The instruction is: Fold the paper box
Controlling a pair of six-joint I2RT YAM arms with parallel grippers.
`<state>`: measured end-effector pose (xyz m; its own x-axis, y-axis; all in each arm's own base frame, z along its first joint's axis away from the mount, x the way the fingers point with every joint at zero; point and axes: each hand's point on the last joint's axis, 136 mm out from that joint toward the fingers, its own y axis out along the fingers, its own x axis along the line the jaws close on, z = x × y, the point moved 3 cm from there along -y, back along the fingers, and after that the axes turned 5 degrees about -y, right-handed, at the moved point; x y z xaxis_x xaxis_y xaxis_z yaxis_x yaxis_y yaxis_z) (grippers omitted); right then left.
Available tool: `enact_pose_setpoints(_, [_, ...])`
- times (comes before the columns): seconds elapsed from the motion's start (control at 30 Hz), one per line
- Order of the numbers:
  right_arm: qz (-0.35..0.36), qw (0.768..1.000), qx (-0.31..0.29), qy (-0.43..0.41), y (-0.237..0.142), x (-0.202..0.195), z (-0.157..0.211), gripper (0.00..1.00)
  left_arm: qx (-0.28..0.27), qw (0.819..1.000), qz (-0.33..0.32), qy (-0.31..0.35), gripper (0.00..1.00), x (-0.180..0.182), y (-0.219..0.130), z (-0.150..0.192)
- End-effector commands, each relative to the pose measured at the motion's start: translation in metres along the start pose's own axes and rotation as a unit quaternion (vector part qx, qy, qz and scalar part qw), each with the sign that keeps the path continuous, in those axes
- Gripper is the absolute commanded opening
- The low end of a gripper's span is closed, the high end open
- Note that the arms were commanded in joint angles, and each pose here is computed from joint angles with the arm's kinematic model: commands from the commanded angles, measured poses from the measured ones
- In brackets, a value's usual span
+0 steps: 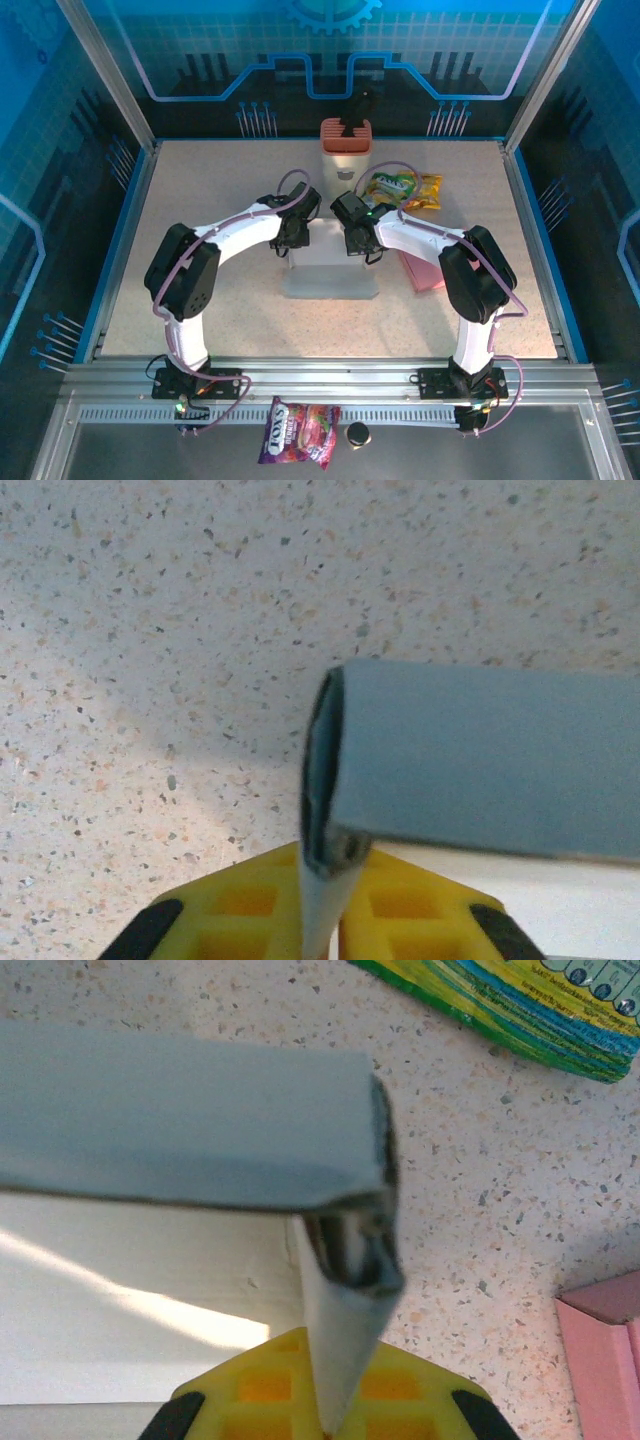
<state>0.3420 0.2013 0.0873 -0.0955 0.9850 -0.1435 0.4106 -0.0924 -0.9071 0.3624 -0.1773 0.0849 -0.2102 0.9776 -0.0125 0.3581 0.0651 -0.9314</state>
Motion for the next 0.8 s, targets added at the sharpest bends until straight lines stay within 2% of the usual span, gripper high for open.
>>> enact_pose_setpoints(0.0, [0.017, 0.999, 0.038, -0.013, 0.016, -0.001, 0.017, 0.00, 0.005, 0.998, -0.059, 0.012, 0.04, 0.016, 0.006, 0.007])
enact_pose_setpoints(0.03, [0.018, 0.999, 0.039, -0.012, 0.017, -0.002, 0.018, 0.00, 0.003, 0.998, -0.068, 0.013, 0.00, 0.017, 0.005, 0.008])
enact_pose_setpoints(0.17, [0.017, 0.999, 0.041, -0.011, 0.017, -0.001, 0.018, 0.00, -0.009, 0.995, -0.100, 0.015, 0.00, 0.020, 0.002, 0.010])
enact_pose_setpoints(0.3, [0.021, 0.999, 0.044, -0.013, 0.019, -0.001, 0.019, 0.00, -0.011, 0.997, -0.082, 0.011, 0.00, 0.014, 0.000, 0.010])
enact_pose_setpoints(0.37, [0.025, 0.998, 0.048, -0.011, 0.020, -0.003, 0.020, 0.00, -0.014, 0.998, -0.067, 0.009, 0.20, 0.010, -0.007, 0.007])
enact_pose_setpoints(0.47, [0.032, 0.998, 0.055, -0.009, 0.023, -0.006, 0.022, 0.00, -0.020, 0.999, -0.034, 0.005, 0.41, 0.003, -0.023, 0.002])
enact_pose_setpoints(0.57, [0.041, 0.997, 0.066, -0.002, 0.025, -0.010, 0.024, 0.00, -0.024, 1.000, 0.001, -0.001, 0.49, -0.003, -0.041, -0.002])
enact_pose_setpoints(0.77, [0.068, 0.993, 0.098, 0.018, 0.030, -0.018, 0.027, 0.00, -0.033, 0.996, 0.073, -0.026, 0.54, -0.009, -0.078, -0.007])
